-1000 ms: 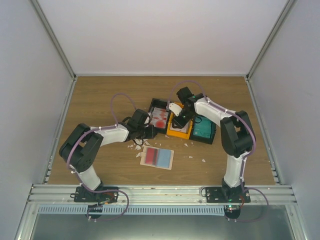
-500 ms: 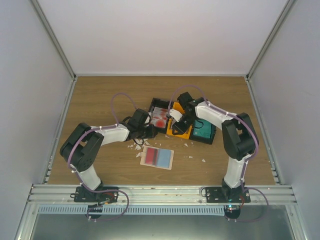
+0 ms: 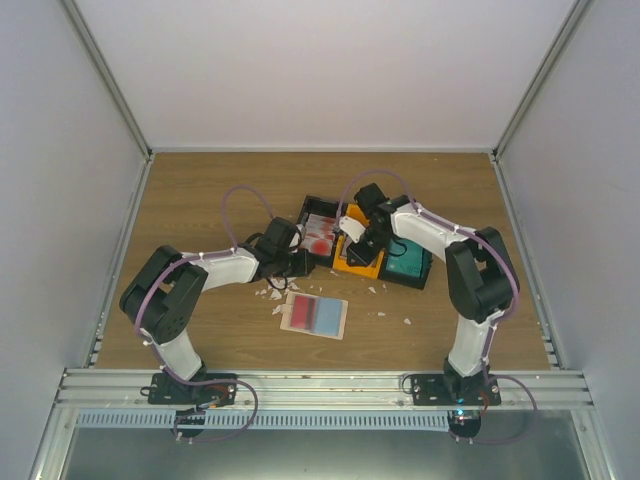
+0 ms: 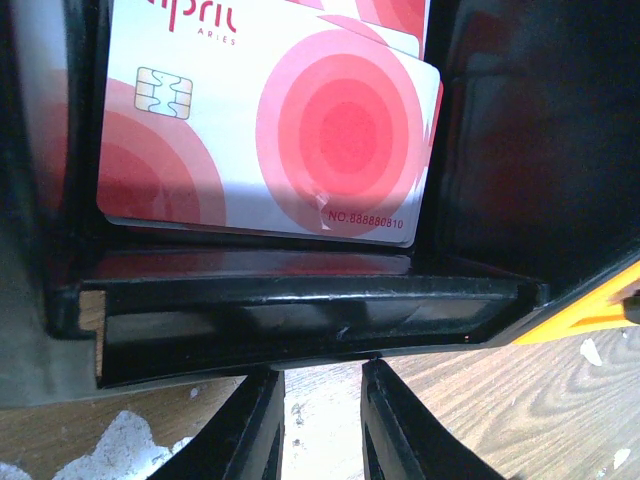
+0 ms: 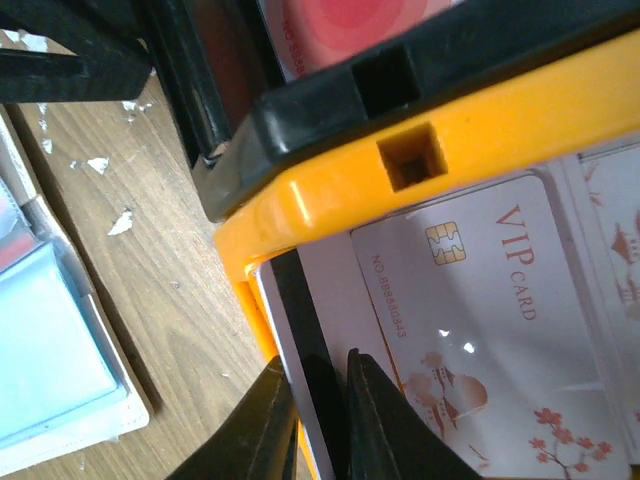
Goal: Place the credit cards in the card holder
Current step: Pick up the credit card from the storage box, then insert the credit card into the card holder.
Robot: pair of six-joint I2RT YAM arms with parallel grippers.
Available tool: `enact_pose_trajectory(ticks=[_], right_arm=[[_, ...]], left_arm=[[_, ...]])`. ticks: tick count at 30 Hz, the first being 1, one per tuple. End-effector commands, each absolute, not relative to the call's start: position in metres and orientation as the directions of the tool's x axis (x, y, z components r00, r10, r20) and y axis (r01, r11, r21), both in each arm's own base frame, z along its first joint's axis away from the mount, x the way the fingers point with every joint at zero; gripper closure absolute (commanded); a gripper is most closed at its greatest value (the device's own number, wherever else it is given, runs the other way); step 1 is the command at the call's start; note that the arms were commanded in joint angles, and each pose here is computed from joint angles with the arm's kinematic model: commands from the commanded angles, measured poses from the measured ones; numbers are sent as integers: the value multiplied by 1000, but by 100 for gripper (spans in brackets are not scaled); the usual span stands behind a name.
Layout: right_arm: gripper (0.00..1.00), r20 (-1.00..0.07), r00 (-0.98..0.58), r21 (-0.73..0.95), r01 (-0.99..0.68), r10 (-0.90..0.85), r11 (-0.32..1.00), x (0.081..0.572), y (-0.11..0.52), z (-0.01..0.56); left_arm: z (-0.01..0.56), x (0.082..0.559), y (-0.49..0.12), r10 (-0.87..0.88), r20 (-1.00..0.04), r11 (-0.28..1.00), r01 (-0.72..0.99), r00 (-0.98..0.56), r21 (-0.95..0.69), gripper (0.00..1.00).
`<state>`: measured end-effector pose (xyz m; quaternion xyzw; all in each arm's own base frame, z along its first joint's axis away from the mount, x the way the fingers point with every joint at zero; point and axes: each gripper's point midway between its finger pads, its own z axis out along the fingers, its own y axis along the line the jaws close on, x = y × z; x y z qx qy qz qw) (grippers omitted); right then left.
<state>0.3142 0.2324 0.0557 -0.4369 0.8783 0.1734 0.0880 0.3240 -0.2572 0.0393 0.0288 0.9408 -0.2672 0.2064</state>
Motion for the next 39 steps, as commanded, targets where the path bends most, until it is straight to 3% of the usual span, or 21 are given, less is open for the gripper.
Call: enact_pose_trajectory(ticks=[1,7,16,24,30,36,39], right_arm=[[87,-363,-586,229,-810,-725,540,308,240,84],[99,-389,-586,171,-804,-711,570,314,236,97],[100,-570,-581,58,-734,-581,677,341,235,159],[100,-674,-676,291,-613,-297,734,322,246,192],[100,-608,-792,640,-534,-60,553,283,275,211],[99,-377,-926,787,-305,26,537,259,285,165],[99,-368,-930,781,-302,13,547,246,299,160]], left_arm=[[54,340,-264,-78,-457,843,187,-886,-505,75],[54,339,-264,-80,-456,841,186,-886,-508,75],[81,338,-262,-104,-505,821,212,-857,-529,69],[117,325,-253,-144,-550,797,232,-823,-557,57],[151,304,-245,-173,-594,749,286,-786,-597,39],[158,279,-247,-150,-572,692,328,-807,-643,30],[155,264,-250,-125,-544,653,344,-830,-675,28]])
